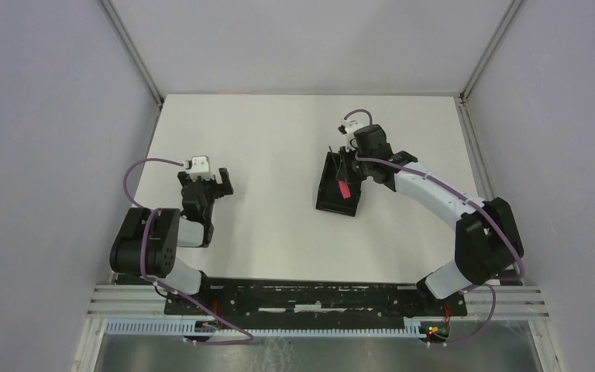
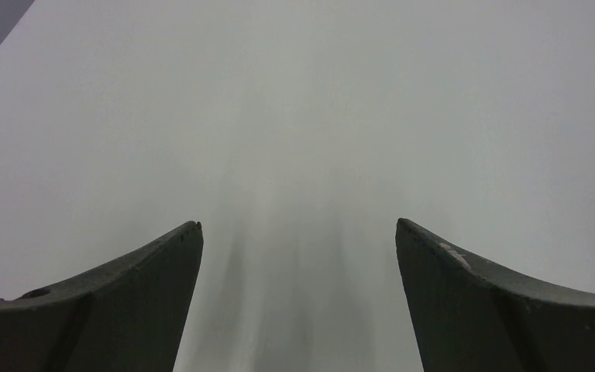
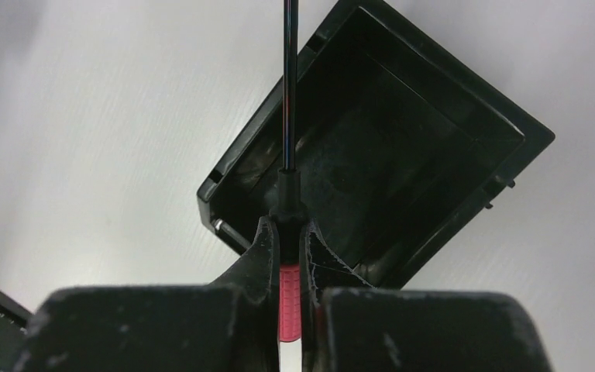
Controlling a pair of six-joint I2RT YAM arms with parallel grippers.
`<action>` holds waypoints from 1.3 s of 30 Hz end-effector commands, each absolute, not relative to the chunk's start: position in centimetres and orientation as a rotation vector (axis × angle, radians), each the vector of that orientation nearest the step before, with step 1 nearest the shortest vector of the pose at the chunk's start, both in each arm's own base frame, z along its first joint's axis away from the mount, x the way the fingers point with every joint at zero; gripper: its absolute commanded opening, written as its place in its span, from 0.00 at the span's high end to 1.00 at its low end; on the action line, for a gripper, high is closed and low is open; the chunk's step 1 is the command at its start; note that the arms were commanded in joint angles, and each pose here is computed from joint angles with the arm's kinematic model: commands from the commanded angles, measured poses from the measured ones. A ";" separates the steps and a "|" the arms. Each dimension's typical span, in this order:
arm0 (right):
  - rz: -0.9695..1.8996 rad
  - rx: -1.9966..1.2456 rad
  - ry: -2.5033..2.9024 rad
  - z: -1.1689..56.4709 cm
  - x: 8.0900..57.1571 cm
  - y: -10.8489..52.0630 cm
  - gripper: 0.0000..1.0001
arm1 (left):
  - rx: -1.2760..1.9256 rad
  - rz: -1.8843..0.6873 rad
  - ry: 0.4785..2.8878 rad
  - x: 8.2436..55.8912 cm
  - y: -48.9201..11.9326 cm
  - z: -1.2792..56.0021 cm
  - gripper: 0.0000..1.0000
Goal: Put the screwdriver in the bin
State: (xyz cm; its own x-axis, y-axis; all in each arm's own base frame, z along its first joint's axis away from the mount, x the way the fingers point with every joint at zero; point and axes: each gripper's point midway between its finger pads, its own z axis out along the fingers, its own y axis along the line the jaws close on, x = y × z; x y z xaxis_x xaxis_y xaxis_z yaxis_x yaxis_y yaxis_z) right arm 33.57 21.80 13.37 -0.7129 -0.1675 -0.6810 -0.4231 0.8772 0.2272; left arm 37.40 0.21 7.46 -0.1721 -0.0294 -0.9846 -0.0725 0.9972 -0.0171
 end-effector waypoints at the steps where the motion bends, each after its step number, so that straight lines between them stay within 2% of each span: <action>1: 0.456 -0.481 2.268 12.9 35.8 23.1 1.00 | -0.063 0.047 1.693 37.9 0.2 8.7 0.00; 8: 0.347 -0.472 2.376 9.0 35.3 21.7 0.98 | -0.063 0.046 1.692 37.9 0.2 8.7 0.00; 10: 0.345 -0.471 2.391 8.5 35.1 21.8 0.90 | -0.064 0.046 1.693 37.9 0.2 8.7 0.00; 13: 0.350 -0.478 2.391 8.7 35.0 22.1 0.68 | -0.062 0.046 1.692 37.9 0.2 8.7 0.00; 17: 0.347 -0.440 2.360 10.5 35.5 22.2 0.53 | -0.062 0.046 1.692 37.9 0.2 8.7 0.00; 24: 0.406 -0.391 2.229 16.7 36.5 23.0 0.49 | -0.062 0.046 1.692 37.9 0.1 8.7 0.00; 25: 0.412 -0.393 2.198 17.8 36.5 23.0 0.42 | -0.063 0.046 1.692 37.9 0.2 8.7 0.00; 26: 0.418 -0.398 2.157 19.2 36.5 23.0 0.28 | -0.063 0.046 1.692 37.9 0.2 8.7 0.00; 27: 0.420 -0.406 2.125 20.3 36.5 22.9 0.09 | -0.062 0.046 1.693 37.9 0.2 8.7 0.00; 28: 0.392 -0.404 2.083 21.6 36.7 22.3 0.02 | -0.063 0.046 1.693 37.9 0.2 8.7 0.00; 35: 0.099 -0.307 1.819 26.5 35.9 15.6 0.02 | -0.063 0.046 1.692 37.9 0.2 8.7 0.00; 39: -0.056 -0.195 1.699 24.9 33.9 10.9 0.02 | -0.062 0.046 1.692 37.9 0.2 8.7 0.00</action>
State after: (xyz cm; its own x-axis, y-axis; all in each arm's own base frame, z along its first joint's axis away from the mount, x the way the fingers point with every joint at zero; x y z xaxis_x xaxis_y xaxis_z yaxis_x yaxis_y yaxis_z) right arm 34.41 15.72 26.15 -0.2402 -0.1100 -0.9645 -0.2903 0.9562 -0.0368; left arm 37.41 0.21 7.48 -0.1717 -0.0294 -0.9847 -0.0725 0.9972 -0.0172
